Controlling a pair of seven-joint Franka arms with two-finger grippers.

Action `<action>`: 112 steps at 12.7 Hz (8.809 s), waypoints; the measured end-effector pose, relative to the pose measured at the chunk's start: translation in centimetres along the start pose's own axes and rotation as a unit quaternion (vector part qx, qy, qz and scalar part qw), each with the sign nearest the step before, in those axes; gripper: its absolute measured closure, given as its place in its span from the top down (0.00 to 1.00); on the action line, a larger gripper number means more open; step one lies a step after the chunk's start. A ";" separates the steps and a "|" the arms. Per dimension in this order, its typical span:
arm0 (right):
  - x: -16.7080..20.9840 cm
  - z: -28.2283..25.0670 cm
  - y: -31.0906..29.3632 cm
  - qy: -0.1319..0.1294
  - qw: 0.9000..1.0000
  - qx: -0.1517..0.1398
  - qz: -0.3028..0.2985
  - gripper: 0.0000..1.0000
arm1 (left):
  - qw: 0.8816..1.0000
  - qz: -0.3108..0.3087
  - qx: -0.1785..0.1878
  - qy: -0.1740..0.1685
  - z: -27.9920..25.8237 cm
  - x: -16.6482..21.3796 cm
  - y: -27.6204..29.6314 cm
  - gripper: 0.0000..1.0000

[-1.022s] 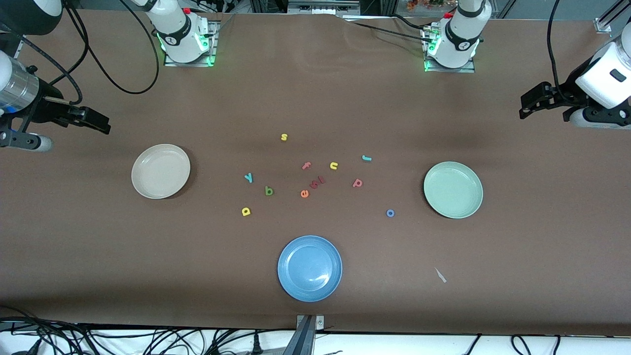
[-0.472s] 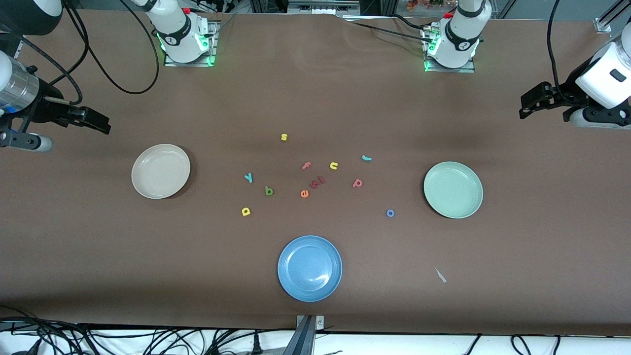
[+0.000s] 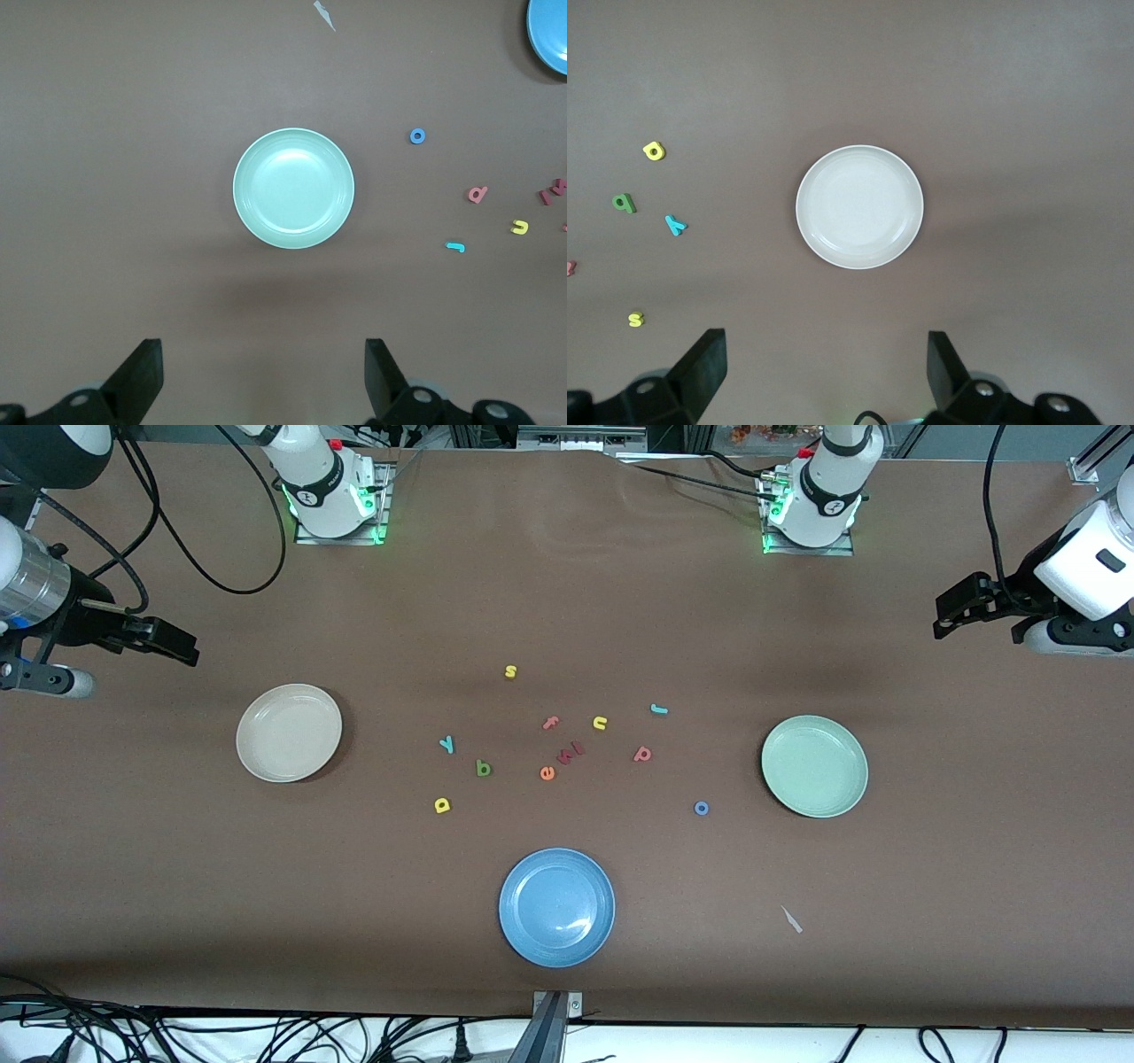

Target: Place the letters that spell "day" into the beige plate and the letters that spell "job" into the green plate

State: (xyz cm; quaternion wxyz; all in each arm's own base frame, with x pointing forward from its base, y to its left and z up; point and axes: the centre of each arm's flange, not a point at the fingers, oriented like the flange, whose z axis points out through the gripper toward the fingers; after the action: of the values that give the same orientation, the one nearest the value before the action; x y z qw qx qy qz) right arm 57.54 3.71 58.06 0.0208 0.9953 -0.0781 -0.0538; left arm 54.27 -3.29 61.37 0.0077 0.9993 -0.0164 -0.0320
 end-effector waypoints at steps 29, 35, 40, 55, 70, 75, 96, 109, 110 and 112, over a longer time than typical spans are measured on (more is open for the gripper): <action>0.4 0.8 -0.2 -0.007 1.000 -0.002 0.000 1.00 | 1.000 0.000 0.000 0.000 0.0 0.0 0.0 1.00; 0.4 0.8 -0.2 -0.007 1.000 -0.002 0.000 1.00 | 1.000 0.000 0.000 0.000 0.0 0.0 0.0 1.00; 0.4 0.8 -0.3 -0.007 1.000 -0.002 0.000 1.00 | 1.000 0.000 0.000 0.000 0.0 0.0 0.0 1.00; 0.4 0.8 -0.3 -0.007 1.000 -0.001 0.002 1.00 | 1.000 0.000 0.000 0.000 0.0 0.0 0.0 1.00; 0.6 1.2 -0.4 -0.011 1.000 0.001 0.001 1.00 | 1.000 0.000 0.000 0.000 0.0 0.0 0.0 1.00; 0.7 1.5 -0.6 -0.014 1.000 0.006 0.001 1.00 | 1.000 -0.001 0.000 0.000 0.0 0.0 -0.2 1.00; 3.6 24.3 -22.2 0.027 0.995 0.032 -0.094 1.00 | 0.993 0.079 0.002 -0.085 18.3 8.7 10.3 1.00; -2.8 38.9 -25.8 0.054 0.976 0.028 -0.211 0.98 | 0.992 0.124 -0.018 -0.012 37.8 13.5 18.3 1.00; -2.8 39.0 -25.7 0.054 0.975 0.027 -0.213 0.91 | 0.991 0.132 -0.020 -0.002 38.2 13.4 19.4 1.00; -2.8 39.4 -25.7 0.054 0.974 0.027 -0.218 0.81 | 0.989 0.146 -0.022 0.011 39.2 13.3 20.8 0.99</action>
State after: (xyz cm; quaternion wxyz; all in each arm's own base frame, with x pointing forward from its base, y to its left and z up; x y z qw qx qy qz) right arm 54.33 28.20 17.92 -0.0138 0.9900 0.1403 -0.0014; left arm 64.34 -25.11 21.77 0.0340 0.9860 -0.1618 -0.0203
